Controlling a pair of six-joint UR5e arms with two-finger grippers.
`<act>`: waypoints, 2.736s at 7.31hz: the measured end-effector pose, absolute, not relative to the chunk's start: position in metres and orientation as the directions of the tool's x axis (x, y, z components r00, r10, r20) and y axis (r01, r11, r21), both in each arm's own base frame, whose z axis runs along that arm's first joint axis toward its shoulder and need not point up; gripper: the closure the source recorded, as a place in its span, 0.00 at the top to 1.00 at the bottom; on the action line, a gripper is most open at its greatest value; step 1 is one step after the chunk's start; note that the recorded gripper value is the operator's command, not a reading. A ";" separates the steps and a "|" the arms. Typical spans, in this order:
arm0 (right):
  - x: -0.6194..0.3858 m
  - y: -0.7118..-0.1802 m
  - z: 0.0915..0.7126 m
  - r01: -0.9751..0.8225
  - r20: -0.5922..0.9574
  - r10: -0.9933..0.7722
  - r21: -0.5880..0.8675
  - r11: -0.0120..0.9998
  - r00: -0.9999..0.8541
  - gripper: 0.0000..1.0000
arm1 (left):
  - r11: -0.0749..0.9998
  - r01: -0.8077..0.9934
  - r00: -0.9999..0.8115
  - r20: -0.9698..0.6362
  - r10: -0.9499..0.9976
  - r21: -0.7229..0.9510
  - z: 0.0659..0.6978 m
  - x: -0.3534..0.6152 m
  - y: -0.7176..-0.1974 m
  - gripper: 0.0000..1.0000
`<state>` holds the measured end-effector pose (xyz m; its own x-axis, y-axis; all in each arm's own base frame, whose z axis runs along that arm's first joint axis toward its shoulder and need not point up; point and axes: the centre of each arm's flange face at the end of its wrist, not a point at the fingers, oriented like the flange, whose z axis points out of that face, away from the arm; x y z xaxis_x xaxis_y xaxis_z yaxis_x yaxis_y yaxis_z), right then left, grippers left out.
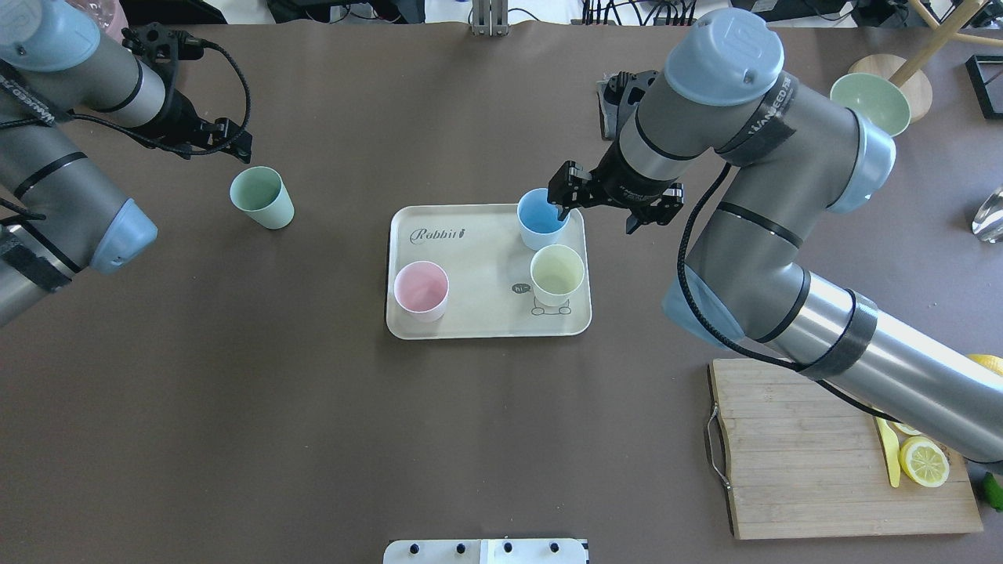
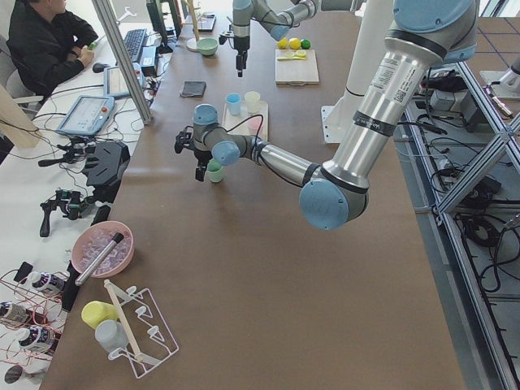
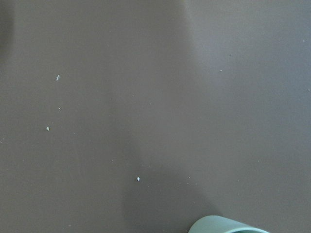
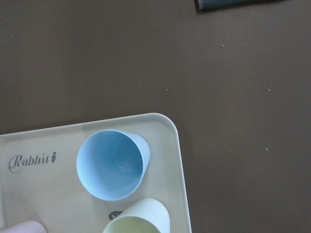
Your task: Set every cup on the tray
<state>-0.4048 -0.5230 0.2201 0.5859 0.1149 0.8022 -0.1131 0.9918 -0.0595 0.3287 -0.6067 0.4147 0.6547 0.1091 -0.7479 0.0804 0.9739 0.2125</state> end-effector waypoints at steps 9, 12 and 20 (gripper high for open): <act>-0.377 -0.541 0.232 -0.125 0.794 0.095 -0.025 0.992 0.600 1.00 | 0.977 0.061 0.660 -0.743 0.114 0.204 0.410 0.342 -0.601 0.00; -0.365 -0.546 0.250 -0.128 0.782 0.099 -0.024 0.991 0.616 1.00 | 0.984 0.101 0.647 -0.761 0.045 0.144 0.330 0.324 -0.615 0.00; -0.288 -0.537 0.325 -0.089 0.755 0.047 0.015 0.996 0.654 1.00 | 0.985 0.158 0.614 -0.789 -0.040 0.073 0.229 0.489 -0.500 0.00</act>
<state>-0.2880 -0.5373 0.3245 0.6535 0.0473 0.7554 -0.0889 0.9959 0.0146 0.4891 -0.4995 0.2294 0.6137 -0.0398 -0.7886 0.1582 0.9847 0.0735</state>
